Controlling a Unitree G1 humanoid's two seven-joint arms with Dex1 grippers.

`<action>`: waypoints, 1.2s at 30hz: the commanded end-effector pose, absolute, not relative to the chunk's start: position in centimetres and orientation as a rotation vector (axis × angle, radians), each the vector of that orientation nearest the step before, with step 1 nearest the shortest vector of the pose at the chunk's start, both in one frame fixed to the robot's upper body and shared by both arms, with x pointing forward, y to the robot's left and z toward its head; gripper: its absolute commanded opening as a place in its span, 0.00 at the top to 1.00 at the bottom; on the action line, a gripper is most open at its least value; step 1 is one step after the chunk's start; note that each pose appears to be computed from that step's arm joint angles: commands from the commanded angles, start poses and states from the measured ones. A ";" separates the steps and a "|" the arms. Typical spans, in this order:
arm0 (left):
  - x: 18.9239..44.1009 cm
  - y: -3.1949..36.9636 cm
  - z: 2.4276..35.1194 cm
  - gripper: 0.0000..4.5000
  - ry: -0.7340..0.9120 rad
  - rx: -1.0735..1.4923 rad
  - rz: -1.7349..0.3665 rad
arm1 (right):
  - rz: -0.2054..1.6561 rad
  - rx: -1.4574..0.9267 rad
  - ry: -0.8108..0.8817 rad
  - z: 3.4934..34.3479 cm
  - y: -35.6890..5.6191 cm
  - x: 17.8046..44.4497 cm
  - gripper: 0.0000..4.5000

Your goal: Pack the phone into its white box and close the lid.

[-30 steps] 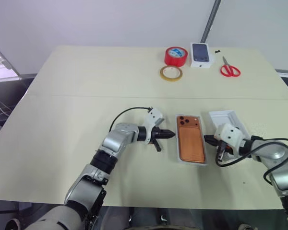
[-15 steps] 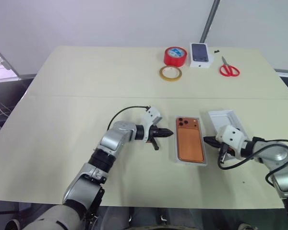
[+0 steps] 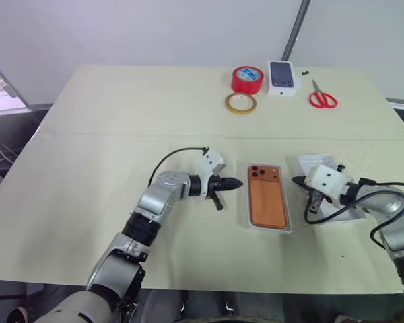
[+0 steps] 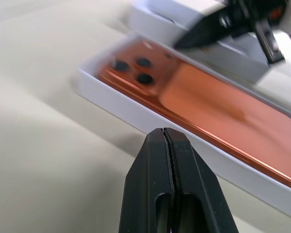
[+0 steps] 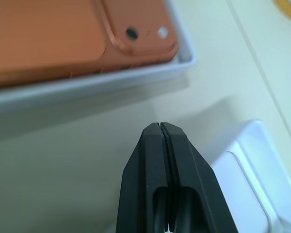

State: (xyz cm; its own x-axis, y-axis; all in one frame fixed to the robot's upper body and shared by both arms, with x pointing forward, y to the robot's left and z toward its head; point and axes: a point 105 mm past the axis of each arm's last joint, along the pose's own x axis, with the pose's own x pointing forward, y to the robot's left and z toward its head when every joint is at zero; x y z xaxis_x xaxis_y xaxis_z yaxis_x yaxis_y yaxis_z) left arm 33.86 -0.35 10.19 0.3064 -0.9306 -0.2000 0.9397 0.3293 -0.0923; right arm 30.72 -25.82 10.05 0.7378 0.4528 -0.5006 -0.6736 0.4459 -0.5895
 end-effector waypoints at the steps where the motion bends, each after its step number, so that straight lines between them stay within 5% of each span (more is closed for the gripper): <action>1: 34.6 1.6 11.9 0.99 0.162 0.047 -1.214 | 0.713 -0.776 0.225 12.5 -25.7 30.2 1.00; 9: 35.3 4.4 11.6 0.99 0.166 0.042 -1.128 | 0.653 -0.779 0.266 12.4 -27.4 29.2 1.00; 10: 35.2 4.7 11.6 0.88 0.170 0.036 -1.124 | 0.657 -0.741 0.265 12.6 -27.1 29.1 1.00; 18: 33.9 8.3 12.8 0.02 0.117 0.046 -1.140 | 0.556 -0.583 0.231 14.3 -26.9 28.7 0.12; 19: 33.4 8.9 12.8 0.00 0.144 0.030 -1.156 | 0.529 -0.544 0.231 14.6 -27.1 28.7 0.01; 30: 30.6 10.9 13.6 0.00 0.029 0.113 -1.253 | 0.327 -0.399 0.276 13.0 -26.8 27.5 0.01; 36: 29.8 11.6 14.8 0.00 -0.099 0.204 -1.321 | 0.265 -0.480 0.472 11.0 -26.9 27.0 0.01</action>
State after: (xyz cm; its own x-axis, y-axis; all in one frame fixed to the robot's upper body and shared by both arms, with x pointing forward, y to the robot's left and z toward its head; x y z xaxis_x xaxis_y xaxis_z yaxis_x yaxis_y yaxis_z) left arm 29.97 11.05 13.72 0.2556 -0.9644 -0.0682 0.9589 0.2439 0.1447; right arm 26.88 -27.30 9.96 0.8540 0.1460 -0.4994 -0.3479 0.8740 -0.3393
